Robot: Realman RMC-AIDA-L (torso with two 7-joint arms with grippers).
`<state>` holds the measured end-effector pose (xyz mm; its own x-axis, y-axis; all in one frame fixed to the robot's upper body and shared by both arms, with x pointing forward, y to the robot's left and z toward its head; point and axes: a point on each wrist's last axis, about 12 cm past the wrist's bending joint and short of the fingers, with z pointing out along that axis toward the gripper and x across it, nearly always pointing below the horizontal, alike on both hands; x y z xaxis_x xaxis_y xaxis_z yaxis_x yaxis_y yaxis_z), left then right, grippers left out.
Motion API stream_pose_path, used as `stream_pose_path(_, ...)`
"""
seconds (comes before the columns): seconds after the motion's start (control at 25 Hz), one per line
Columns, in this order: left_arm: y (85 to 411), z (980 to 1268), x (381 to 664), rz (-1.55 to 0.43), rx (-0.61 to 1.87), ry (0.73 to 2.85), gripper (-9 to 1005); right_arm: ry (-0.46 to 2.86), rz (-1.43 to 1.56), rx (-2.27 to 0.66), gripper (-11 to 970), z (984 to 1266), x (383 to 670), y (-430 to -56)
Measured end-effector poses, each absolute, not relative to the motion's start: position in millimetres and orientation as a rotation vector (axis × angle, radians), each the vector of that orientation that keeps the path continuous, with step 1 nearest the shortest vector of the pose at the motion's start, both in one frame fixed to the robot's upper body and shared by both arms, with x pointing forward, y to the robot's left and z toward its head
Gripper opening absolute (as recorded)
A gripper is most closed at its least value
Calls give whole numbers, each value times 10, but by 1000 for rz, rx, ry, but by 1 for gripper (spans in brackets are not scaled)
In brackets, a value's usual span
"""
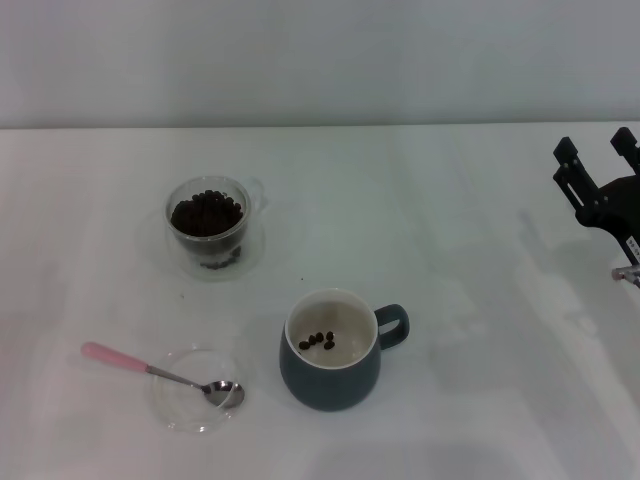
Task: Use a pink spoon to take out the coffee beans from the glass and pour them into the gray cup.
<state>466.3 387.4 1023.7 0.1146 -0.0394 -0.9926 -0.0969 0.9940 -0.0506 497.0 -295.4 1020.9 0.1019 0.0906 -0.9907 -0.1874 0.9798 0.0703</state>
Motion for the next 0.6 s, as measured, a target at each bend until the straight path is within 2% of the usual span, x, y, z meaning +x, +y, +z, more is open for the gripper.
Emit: stream_pose_path(0.6,3714,10334,5114,75,-135,1451,804,1530,145,57,755,10146,5098,-2984)
